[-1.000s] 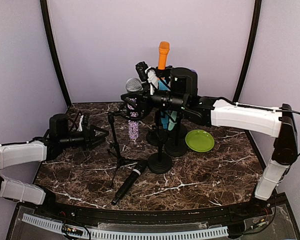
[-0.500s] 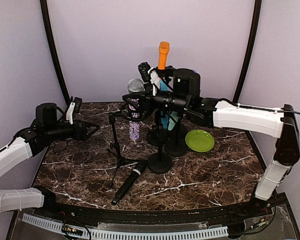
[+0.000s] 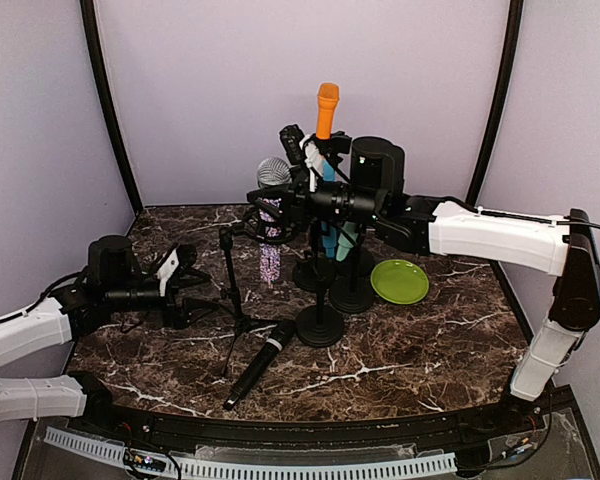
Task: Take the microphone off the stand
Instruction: Unscrew the knob on the microphone stand.
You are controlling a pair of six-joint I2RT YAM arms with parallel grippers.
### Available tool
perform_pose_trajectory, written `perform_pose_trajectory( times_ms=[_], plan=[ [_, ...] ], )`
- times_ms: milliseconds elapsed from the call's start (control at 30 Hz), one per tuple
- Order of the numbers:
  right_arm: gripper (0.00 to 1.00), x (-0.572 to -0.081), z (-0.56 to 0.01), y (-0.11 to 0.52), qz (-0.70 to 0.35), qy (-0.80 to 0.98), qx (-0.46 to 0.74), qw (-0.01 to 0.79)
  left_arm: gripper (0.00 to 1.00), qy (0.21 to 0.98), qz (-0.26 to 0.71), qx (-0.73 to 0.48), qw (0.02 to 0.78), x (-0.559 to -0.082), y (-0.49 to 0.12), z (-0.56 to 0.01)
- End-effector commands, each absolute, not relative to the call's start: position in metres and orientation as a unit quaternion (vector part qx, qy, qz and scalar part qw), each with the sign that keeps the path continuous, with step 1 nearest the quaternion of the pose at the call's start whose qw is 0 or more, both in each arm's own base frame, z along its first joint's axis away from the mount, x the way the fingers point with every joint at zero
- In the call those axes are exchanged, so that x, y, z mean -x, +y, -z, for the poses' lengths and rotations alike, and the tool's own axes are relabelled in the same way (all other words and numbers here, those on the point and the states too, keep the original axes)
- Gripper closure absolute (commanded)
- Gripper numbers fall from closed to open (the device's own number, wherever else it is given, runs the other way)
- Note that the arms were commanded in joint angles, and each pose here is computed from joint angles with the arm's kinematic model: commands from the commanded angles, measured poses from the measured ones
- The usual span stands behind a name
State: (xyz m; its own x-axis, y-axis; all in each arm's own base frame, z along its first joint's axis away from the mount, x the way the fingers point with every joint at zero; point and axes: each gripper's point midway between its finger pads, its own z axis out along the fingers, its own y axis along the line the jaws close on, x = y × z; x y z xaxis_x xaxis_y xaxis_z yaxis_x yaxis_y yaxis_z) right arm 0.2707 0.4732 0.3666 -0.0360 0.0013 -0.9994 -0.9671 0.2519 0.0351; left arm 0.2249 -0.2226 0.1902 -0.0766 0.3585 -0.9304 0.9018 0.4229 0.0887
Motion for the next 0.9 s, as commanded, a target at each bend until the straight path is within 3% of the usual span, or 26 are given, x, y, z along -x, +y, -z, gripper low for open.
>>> perform_pose_trajectory(
  times_ms=[0, 200, 367, 867],
  plan=[
    [0.85, -0.259, -0.4, 0.463, -0.465, 0.533, 0.419, 0.57, 0.29, 0.622, 0.231, -0.507, 0.551, -0.226, -0.227, -0.198],
    [0.85, -0.257, -0.401, 0.463, -0.468, 0.53, 0.421, 0.569, 0.31, 0.614, 0.237, -0.525, 0.54, -0.228, -0.236, -0.19],
    [0.85, -0.256, -0.402, 0.462, -0.47, 0.529, 0.421, 0.568, 0.43, 0.612, 0.242, -0.534, 0.53, -0.232, -0.242, -0.186],
    [0.85, -0.254, -0.401, 0.463, -0.475, 0.526, 0.422, 0.565, 0.57, 0.619, 0.251, -0.533, 0.52, -0.235, -0.247, -0.176]
  ],
)
